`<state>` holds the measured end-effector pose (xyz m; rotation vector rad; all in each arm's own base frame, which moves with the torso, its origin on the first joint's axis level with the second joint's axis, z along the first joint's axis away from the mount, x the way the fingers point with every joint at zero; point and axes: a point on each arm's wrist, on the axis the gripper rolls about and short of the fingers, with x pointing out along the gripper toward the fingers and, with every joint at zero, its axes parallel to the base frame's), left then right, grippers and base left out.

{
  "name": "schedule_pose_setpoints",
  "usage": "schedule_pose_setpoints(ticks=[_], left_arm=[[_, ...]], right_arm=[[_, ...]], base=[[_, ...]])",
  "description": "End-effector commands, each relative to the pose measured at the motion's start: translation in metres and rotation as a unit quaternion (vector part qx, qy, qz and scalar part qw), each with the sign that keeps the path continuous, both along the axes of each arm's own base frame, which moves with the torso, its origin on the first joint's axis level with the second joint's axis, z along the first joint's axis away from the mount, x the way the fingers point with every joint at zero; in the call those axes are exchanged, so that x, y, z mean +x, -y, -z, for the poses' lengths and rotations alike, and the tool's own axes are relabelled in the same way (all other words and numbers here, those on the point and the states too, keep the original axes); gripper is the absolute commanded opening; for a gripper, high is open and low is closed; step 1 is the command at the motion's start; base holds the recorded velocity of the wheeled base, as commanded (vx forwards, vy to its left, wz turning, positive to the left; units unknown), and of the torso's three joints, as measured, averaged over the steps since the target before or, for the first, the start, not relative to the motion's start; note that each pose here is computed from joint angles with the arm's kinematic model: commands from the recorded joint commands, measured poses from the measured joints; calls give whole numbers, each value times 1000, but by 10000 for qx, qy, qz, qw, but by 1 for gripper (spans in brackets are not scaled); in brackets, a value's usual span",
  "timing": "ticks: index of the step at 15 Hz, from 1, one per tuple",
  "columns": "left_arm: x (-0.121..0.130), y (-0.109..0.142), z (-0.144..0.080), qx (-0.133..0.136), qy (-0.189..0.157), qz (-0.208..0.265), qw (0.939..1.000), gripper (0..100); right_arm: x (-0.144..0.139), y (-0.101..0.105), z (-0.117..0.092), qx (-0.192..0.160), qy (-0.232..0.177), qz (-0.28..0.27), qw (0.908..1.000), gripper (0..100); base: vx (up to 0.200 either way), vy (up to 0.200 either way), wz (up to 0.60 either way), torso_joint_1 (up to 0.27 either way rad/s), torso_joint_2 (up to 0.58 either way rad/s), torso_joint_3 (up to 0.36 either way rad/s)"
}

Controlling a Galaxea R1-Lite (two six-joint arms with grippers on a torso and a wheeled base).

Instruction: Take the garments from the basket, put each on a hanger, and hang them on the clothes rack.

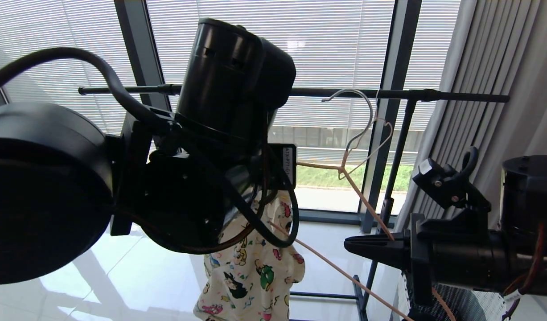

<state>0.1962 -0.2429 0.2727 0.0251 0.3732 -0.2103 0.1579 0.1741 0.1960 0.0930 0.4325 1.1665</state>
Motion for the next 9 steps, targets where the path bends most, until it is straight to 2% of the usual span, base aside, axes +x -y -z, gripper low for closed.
schedule_pose_setpoints(ticks=[1, 4, 6, 9], left_arm=[[-8, 5, -6, -102, 35, 224, 9997, 0], [-15, 12, -16, -295, 101, 471, 9984, 0], [-15, 13, -17, -310, 119, 465, 9984, 0], [-18, 12, -20, -342, 141, 496, 9981, 0]], right_arm=[[1, -3, 2, -32, -15, -8, 10000, 0], [6, -18, 2, 34, 94, -28, 9999, 0], [8, -27, 5, 11, 145, 81, 9999, 0], [10, -30, 6, 18, 209, 261, 9994, 0]], base=[[0, 0, 0, 0, 0, 0], [0, 0, 0, 0, 0, 0], [0, 0, 0, 0, 0, 0], [0, 0, 0, 0, 0, 0]])
